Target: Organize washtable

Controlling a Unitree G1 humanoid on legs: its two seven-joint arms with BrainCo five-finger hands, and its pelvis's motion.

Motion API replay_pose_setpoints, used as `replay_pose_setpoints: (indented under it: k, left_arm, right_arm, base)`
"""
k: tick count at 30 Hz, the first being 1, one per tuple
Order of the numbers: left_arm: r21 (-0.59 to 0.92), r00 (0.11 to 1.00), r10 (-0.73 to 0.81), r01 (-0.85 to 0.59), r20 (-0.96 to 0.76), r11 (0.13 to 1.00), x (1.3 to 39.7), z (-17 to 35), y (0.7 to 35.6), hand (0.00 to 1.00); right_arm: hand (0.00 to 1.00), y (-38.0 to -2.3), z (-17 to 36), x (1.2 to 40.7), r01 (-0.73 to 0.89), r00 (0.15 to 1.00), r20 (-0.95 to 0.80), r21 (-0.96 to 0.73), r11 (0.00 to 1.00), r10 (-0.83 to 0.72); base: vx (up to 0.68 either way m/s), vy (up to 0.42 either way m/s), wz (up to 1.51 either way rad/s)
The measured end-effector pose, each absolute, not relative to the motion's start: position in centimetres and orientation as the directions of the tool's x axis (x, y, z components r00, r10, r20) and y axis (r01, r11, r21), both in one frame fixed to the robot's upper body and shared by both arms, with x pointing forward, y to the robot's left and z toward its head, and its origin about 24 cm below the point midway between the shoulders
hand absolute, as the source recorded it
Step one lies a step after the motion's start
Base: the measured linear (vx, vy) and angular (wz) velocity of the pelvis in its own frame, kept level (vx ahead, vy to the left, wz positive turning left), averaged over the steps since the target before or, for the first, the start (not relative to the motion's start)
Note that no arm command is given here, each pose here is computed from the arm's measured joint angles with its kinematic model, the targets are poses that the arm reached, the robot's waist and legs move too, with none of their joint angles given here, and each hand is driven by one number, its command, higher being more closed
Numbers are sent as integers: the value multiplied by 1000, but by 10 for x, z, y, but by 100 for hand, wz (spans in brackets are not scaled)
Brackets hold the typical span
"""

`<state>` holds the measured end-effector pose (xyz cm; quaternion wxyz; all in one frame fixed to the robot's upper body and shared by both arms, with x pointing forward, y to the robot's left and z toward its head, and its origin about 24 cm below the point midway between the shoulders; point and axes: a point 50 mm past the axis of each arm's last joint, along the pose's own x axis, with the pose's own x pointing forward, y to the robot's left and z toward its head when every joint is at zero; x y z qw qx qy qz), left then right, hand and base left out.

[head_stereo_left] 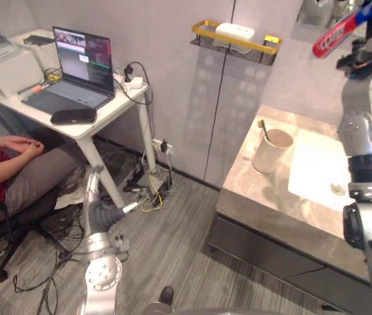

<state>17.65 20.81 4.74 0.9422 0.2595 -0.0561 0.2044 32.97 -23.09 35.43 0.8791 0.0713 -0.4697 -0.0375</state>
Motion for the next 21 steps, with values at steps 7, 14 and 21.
replay_pose_setpoints:
  k: [7,14,21]
  left_arm:
    - [475,933,352,-280,-68,834,163,-4,208,0]
    - [482,921,359,-248,-151,840,159,-20,209,0]
    - [490,893,395,-251,-215,835,155,-34,217,0]
  right_arm:
    - [100,-243,361,312,35,536,843,45,998,-57]
    - [100,-242,348,306,13,551,834,-29,1000,17]
    - [100,-237,341,301,-10,549,835,-44,999,42]
  base:
    - [0,-1,10]
    - [-13,10,-7]
    - [-51,-13,-15]
